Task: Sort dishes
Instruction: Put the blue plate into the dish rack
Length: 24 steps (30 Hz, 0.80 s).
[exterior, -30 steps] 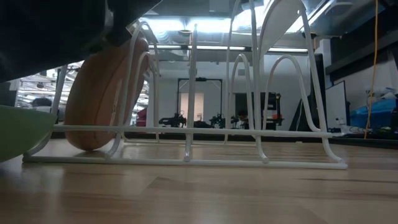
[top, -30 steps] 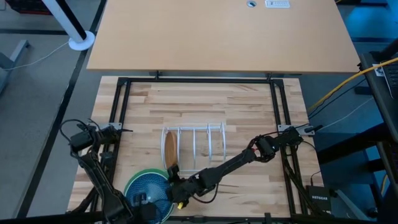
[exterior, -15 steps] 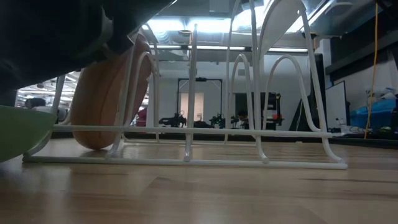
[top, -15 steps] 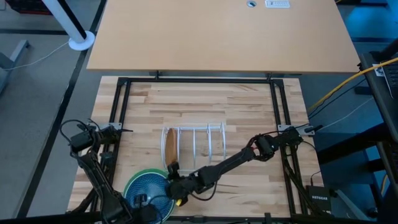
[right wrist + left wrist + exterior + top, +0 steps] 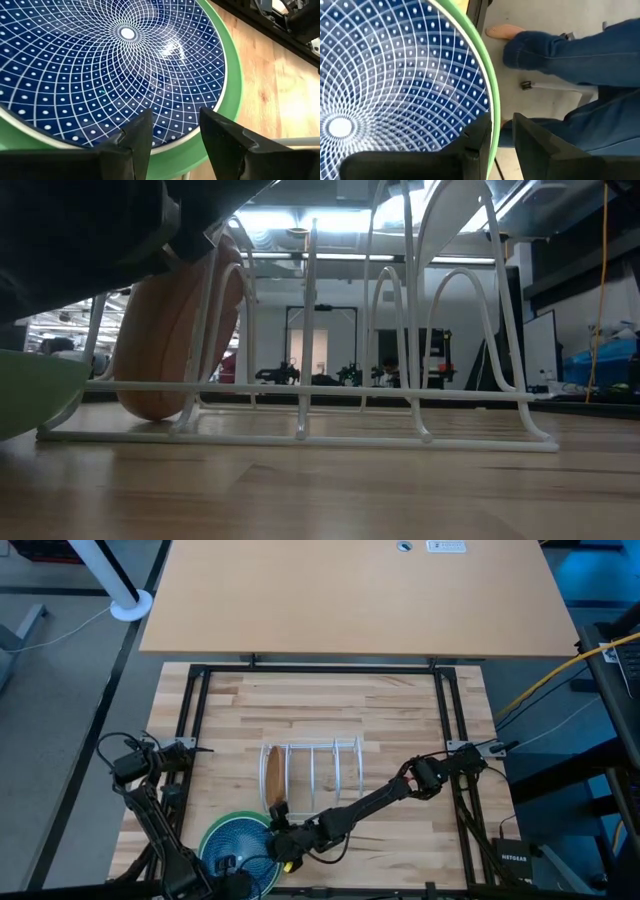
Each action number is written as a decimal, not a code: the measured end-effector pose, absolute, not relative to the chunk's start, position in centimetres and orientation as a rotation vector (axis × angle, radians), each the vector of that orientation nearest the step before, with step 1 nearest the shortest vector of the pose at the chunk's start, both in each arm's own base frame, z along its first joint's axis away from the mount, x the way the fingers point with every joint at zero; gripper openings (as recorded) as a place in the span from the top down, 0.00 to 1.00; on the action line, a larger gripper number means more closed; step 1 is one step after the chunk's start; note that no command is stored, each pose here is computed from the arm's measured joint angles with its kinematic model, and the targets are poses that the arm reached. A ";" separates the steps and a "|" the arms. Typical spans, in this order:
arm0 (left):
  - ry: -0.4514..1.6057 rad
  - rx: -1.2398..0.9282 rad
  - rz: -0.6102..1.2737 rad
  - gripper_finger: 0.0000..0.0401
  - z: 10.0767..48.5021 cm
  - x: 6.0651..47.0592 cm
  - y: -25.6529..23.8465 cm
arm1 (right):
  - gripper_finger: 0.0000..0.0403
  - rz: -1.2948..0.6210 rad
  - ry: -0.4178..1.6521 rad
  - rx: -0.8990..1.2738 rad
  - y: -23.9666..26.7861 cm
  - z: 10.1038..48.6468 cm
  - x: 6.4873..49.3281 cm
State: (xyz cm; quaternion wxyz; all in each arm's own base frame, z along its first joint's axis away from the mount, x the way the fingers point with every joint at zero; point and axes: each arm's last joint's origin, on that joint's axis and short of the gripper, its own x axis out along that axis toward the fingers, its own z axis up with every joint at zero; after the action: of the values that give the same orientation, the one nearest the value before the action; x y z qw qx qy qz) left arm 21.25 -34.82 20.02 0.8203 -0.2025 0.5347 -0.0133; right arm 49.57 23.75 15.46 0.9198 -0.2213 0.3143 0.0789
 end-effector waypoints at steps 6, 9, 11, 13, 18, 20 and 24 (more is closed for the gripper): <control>1.104 -0.424 -0.118 0.82 19.4 23.0 -35.2 | 0.59 0.163 0.645 -0.455 23.8 15.5 49.6; 1.134 -0.395 -0.149 0.78 18.5 23.1 -35.4 | 0.59 0.163 0.646 -0.455 23.8 15.5 49.6; 1.148 -0.396 -0.142 0.73 18.1 23.1 -35.5 | 0.59 0.167 0.645 -0.456 24.0 15.5 49.5; 1.152 -0.406 -0.136 0.67 18.0 23.1 -35.5 | 0.59 0.170 0.645 -0.458 24.1 15.5 49.4; 1.145 -0.418 -0.143 0.56 18.6 23.3 -35.3 | 0.59 0.173 0.641 -0.472 24.7 15.5 49.1; 1.146 -0.447 -0.126 0.55 18.7 23.4 -35.2 | 0.59 0.172 0.639 -0.480 24.9 15.5 49.0; 1.179 -0.463 -0.060 0.57 18.5 23.2 -34.8 | 0.59 0.176 0.638 -0.481 25.1 15.5 48.9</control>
State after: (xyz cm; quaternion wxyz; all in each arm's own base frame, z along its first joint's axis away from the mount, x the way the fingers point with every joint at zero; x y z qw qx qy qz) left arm 23.24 -34.77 18.48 0.8055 -0.2164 0.5509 -0.0278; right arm 48.87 25.13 15.48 0.9175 -0.2341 0.3099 0.0858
